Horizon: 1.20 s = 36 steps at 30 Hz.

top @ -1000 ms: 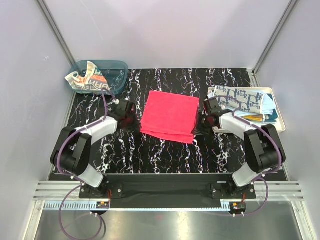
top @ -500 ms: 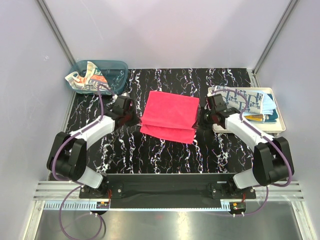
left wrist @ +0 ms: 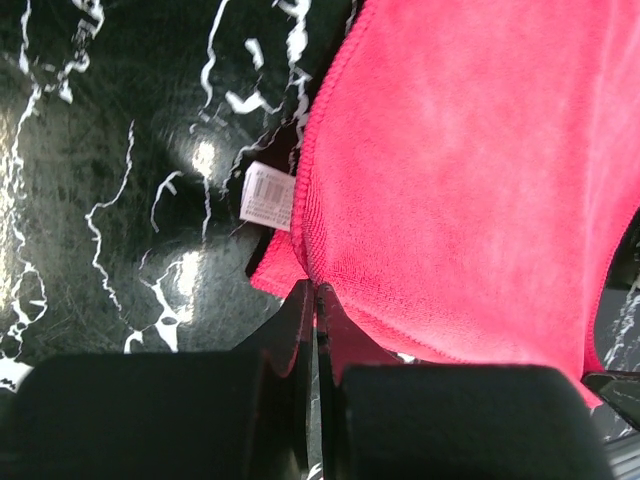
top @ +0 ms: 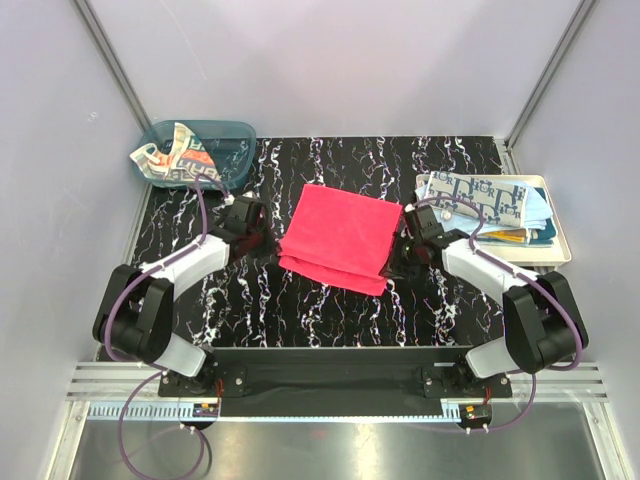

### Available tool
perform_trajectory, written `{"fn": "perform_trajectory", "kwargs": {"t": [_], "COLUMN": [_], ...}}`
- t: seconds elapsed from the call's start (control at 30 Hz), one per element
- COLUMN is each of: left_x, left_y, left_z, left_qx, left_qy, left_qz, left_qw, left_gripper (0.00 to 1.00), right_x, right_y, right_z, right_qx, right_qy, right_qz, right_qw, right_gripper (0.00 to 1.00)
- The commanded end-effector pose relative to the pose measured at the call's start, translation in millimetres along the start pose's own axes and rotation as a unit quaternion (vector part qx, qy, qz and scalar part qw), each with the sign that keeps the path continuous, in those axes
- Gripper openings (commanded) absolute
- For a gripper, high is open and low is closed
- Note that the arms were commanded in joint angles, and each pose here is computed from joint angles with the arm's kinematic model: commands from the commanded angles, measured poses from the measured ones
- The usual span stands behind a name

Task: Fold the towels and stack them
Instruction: Fold the towel

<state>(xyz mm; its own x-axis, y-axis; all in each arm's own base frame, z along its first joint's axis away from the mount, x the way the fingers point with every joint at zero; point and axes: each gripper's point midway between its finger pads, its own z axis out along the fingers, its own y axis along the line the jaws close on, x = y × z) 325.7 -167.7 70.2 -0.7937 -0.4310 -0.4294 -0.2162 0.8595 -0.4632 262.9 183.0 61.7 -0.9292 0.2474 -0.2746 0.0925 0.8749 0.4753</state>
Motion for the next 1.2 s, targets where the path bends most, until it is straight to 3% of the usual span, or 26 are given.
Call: {"fn": "perform_trajectory", "kwargs": {"t": [0.0, 0.23, 0.33, 0.57, 0.77, 0.93, 1.17], "left_x": [-3.6, 13.1, 20.8, 9.0, -22.5, -37.5, -15.3], "left_y": [4.6, 15.2, 22.7, 19.4, 8.9, -14.9, -53.0], "left_z": [0.8, 8.7, 9.4, -4.7, -18.7, -9.0, 20.7], "left_qx": [-0.001, -0.006, -0.014, -0.012, -0.026, -0.015, 0.047], "left_qy": [-0.016, 0.007, 0.013, -0.012, -0.055, -0.053, -0.016], "left_qz": [0.001, 0.001, 0.003, 0.017, 0.034, 0.057, 0.093], "left_qw": [1.0, 1.0, 1.0, 1.0, 0.998, 0.997, 0.994], "left_gripper": [0.0, 0.0, 0.15, 0.48, 0.51, 0.49, 0.45], "right_x": [11.1, 30.6, 36.4, 29.2, 13.6, 14.2, 22.2], "right_y": [3.7, -6.5, -9.1, -8.9, -1.9, 5.1, 1.9], "right_z": [8.1, 8.2, 3.2, -3.4, -3.1, 7.7, 25.9], "right_qx": [-0.012, -0.01, -0.011, -0.004, -0.004, 0.003, 0.008], "right_qy": [0.008, 0.025, 0.026, 0.005, -0.02, -0.017, -0.017], "right_qz": [-0.001, -0.003, -0.004, -0.004, -0.002, -0.013, 0.0], "right_qw": [1.0, 1.0, 1.0, 1.0, 1.0, 1.0, 1.0], "right_gripper": [0.08, 0.34, 0.41, 0.4, 0.35, 0.33, 0.28]}}
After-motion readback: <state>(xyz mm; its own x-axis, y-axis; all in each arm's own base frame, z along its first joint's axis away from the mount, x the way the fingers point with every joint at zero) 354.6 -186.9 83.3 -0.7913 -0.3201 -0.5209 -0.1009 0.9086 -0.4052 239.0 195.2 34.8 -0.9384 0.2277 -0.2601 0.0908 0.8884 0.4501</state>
